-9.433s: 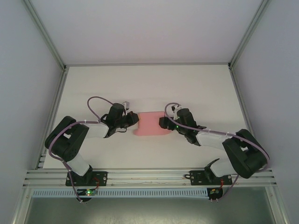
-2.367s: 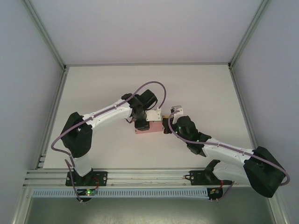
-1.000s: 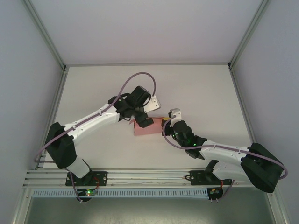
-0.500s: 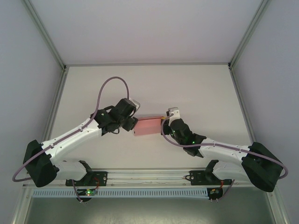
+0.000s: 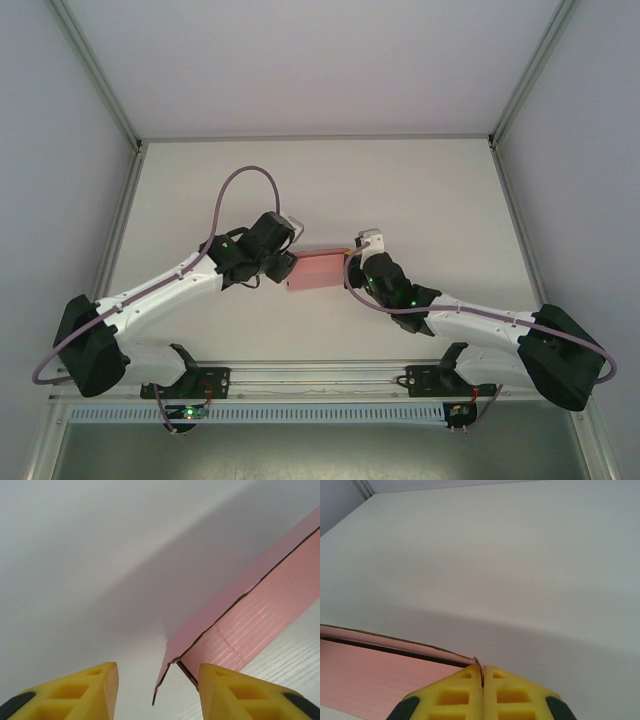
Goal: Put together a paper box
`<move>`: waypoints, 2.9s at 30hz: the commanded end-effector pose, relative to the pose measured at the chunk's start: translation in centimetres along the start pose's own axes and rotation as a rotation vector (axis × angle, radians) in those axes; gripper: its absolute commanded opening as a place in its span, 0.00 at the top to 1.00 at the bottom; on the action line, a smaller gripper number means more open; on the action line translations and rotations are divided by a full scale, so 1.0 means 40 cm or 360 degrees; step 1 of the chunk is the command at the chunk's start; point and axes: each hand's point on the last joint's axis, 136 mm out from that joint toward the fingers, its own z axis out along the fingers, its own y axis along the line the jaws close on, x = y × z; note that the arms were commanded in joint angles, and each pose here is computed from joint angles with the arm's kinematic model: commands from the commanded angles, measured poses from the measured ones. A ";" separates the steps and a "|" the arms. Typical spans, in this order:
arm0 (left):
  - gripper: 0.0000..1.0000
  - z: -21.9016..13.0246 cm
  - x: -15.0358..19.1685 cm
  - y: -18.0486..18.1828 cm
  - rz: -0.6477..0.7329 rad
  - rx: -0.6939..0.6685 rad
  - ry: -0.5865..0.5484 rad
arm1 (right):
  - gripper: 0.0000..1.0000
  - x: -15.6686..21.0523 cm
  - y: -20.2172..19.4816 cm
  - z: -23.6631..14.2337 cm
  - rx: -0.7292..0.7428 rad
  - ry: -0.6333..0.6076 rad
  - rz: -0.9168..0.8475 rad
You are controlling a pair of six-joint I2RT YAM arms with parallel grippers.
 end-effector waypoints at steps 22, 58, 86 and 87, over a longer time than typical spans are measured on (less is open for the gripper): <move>1.00 0.019 -0.018 -0.026 -0.0485 0.0087 0.0111 | 1.00 0.057 0.003 0.005 0.0040 0.0174 -0.0064; 1.00 0.132 0.194 -0.050 -0.0624 0.0157 0.0283 | 1.00 0.104 0.034 -0.012 -0.0112 -0.0006 -0.0231; 1.00 0.125 0.249 -0.062 -0.0540 0.0141 -0.0099 | 0.19 -0.023 0.048 -0.074 -0.0062 -0.0212 0.0004; 1.00 0.124 0.251 -0.058 -0.0536 0.0120 -0.0095 | 0.18 -0.030 0.046 -0.074 -0.0048 -0.0220 0.0038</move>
